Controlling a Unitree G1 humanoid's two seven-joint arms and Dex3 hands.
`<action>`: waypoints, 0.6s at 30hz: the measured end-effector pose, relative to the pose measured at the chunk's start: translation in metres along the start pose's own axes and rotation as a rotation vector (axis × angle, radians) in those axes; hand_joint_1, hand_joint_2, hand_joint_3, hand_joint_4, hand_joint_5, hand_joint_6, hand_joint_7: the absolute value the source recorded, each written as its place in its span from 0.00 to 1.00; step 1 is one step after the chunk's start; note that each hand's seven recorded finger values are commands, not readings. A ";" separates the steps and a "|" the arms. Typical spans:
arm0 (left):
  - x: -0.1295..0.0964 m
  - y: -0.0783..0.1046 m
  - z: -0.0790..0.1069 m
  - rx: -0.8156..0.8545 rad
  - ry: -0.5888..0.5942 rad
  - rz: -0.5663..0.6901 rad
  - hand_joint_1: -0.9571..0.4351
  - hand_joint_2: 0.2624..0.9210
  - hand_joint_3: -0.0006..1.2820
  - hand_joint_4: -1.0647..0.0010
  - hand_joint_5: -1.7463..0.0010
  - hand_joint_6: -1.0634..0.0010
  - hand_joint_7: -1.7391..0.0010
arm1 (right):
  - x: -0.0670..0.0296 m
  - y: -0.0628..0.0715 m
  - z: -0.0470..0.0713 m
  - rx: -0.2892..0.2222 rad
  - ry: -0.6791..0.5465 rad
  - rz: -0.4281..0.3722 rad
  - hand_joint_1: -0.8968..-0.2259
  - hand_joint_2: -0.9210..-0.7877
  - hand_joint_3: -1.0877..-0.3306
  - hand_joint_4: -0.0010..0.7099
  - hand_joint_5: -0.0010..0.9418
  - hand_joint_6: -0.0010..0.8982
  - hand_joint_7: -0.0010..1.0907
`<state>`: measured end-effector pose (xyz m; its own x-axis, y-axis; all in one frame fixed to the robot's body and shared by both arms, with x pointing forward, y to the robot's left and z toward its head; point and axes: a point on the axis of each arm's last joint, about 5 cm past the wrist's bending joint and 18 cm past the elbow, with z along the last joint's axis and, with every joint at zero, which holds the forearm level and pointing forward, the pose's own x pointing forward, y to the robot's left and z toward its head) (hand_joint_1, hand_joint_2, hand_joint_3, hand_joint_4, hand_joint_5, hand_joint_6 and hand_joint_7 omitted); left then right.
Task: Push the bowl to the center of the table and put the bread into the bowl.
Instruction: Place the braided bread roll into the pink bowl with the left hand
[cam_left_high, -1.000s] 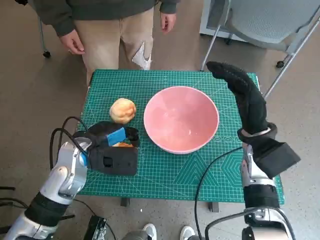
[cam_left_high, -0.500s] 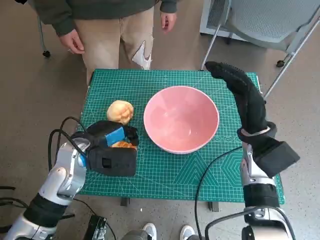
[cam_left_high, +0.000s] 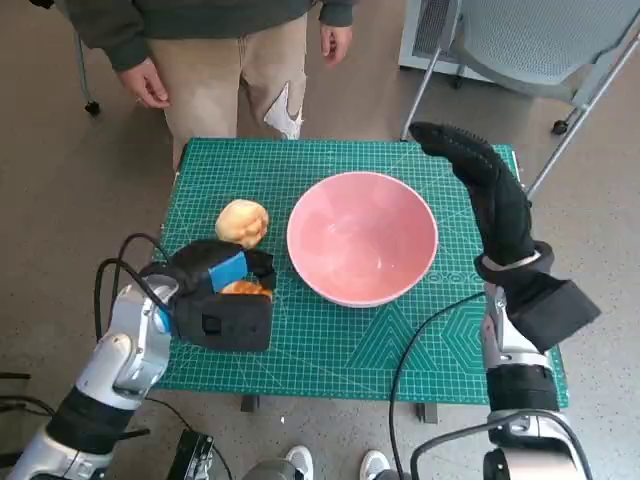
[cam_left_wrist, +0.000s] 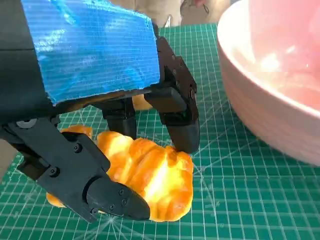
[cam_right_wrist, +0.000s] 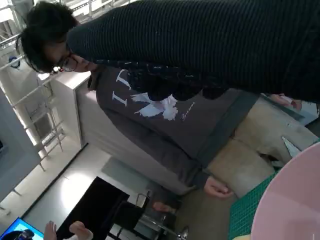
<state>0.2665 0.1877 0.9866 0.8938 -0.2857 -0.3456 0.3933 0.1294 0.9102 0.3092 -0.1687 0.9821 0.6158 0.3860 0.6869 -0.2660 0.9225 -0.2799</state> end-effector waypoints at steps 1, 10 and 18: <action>-0.002 0.002 0.000 -0.001 -0.004 0.008 0.69 0.80 0.19 0.32 0.26 0.25 0.51 | 0.0000 0.000 0.000 0.000 0.000 0.000 0.28 0.00 0.34 0.25 0.00 0.00 0.44; -0.028 0.035 0.012 -0.015 -0.067 0.150 0.69 0.92 0.07 0.28 0.30 0.29 0.48 | -0.0001 0.000 -0.001 0.001 0.001 -0.005 0.31 0.00 0.33 0.25 0.00 0.00 0.44; -0.045 0.061 0.021 -0.014 -0.109 0.303 0.69 0.93 0.04 0.26 0.32 0.26 0.51 | 0.0008 0.000 -0.002 0.005 0.004 -0.001 0.30 0.00 0.34 0.25 0.00 0.00 0.44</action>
<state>0.2452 0.1889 1.0623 0.9425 -0.3325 -0.0323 0.1167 0.2372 0.9644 0.3111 -0.1685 0.9815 0.6191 0.3854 0.6842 -0.2696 0.9227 -0.2757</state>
